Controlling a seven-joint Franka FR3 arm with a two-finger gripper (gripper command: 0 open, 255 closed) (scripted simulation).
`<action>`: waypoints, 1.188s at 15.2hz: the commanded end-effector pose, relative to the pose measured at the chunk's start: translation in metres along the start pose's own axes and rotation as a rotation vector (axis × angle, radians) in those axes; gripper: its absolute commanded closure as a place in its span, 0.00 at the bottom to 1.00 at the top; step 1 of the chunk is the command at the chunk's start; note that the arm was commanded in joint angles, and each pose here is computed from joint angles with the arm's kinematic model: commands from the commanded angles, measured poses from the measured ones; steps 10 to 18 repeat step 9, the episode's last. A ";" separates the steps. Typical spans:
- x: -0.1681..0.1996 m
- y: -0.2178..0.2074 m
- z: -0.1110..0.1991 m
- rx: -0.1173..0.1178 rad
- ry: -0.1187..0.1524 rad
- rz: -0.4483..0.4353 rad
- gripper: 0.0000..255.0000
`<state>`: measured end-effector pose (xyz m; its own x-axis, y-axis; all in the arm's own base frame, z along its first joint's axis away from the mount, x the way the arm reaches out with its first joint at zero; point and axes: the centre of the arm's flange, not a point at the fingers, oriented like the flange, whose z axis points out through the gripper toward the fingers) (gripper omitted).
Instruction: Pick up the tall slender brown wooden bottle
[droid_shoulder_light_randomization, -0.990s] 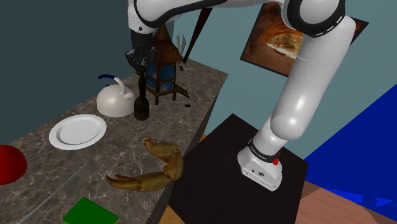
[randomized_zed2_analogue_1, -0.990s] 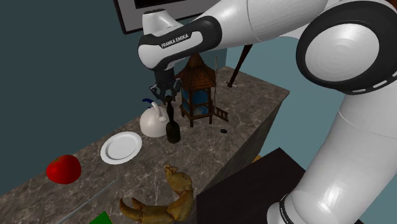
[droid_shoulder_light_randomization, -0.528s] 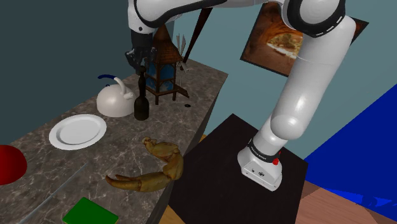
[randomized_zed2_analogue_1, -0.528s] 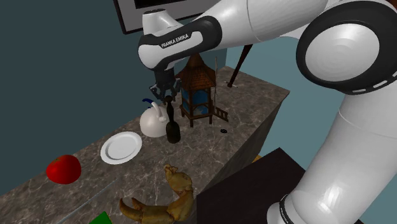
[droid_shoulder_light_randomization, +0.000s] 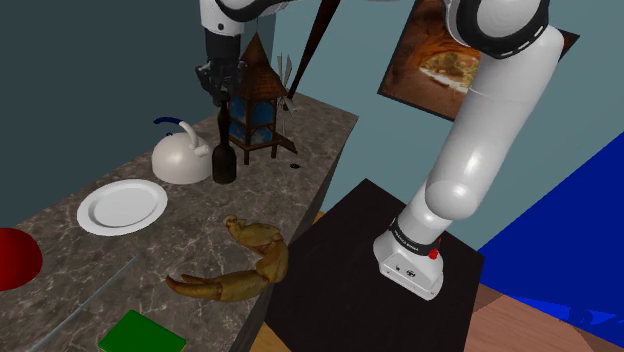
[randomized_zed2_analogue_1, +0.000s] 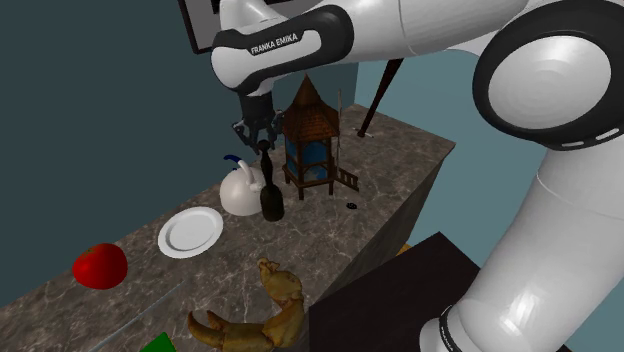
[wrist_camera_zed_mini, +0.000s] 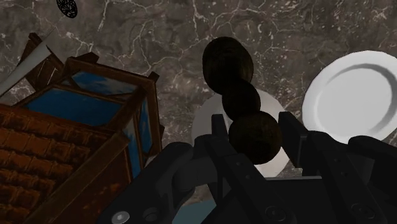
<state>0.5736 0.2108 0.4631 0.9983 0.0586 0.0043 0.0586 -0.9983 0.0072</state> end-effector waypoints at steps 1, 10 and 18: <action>0.000 0.000 -0.012 0.000 0.000 0.000 1.00; 0.000 0.000 -0.044 0.000 0.000 0.000 1.00; 0.000 0.000 -0.044 0.000 0.000 0.000 1.00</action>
